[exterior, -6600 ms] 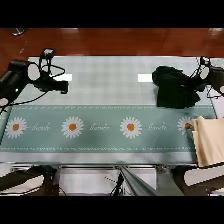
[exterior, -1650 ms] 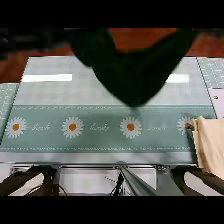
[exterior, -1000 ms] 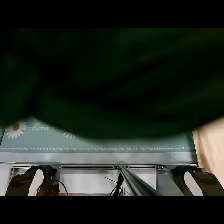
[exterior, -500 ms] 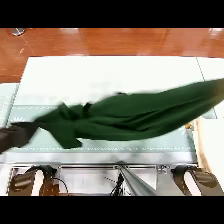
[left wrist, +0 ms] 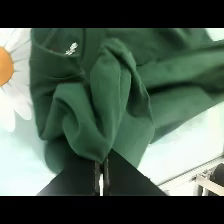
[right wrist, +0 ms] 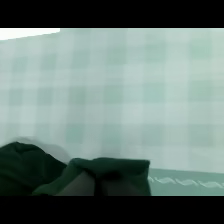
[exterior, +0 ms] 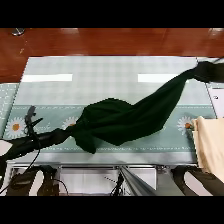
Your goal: Fold the shirts.
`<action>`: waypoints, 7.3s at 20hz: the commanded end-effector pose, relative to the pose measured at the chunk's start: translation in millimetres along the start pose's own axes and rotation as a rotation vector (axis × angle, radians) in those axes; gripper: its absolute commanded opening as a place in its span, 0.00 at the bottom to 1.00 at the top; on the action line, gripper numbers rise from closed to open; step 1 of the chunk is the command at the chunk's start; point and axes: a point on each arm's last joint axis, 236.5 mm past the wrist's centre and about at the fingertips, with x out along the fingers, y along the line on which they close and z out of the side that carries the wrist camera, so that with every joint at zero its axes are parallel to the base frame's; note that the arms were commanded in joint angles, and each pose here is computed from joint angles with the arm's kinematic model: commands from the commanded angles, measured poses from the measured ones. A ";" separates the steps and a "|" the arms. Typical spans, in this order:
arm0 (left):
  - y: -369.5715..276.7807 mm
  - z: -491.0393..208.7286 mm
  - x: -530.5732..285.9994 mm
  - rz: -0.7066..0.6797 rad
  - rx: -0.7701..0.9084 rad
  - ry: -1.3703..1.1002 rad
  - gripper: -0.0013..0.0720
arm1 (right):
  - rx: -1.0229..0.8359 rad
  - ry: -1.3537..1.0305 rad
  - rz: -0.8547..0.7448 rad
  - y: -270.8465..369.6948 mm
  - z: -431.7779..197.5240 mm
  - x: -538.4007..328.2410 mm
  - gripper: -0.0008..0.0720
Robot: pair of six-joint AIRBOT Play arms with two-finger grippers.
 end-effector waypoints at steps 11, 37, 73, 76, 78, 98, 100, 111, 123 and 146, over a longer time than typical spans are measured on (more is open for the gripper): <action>19.8 136.5 -123.2 0.362 0.015 -0.291 0.98 | 0.250 0.317 -0.249 -147.0 -30.3 -13.5 0.86; -6.5 44.6 62.2 -0.040 -0.090 0.116 0.06 | 0.266 0.644 -0.018 -22.1 -280.9 96.3 0.86; -363.8 88.8 -409.4 0.022 0.971 -1.134 0.06 | -0.494 -0.578 0.155 180.9 -30.3 -367.9 0.04; -329.0 85.7 -359.5 0.059 0.894 -0.895 0.06 | -0.465 -0.432 0.177 174.3 -55.1 -339.3 0.04; -298.5 94.0 -319.8 0.072 0.808 -0.750 0.06 | -0.438 -0.316 0.213 171.5 -68.9 -307.5 0.04; -83.2 269.2 58.9 0.150 0.269 -0.344 0.18 | 0.256 0.083 0.219 41.3 23.8 187.3 0.16; -78.4 261.7 62.9 0.157 0.263 -0.304 0.98 | 0.323 0.110 0.256 32.5 32.3 197.0 0.90; 81.1 117.5 -45.6 0.289 -0.254 0.162 0.98 | 0.380 0.347 -0.211 -172.8 -47.7 41.4 0.87; 69.1 31.9 33.3 0.065 -0.458 0.102 0.98 | 0.449 0.273 0.103 -63.8 -133.7 79.6 0.87; 12.5 96.2 68.3 0.014 -0.226 -0.051 0.06 | 0.672 0.341 -0.029 -183.7 -119.0 136.9 0.87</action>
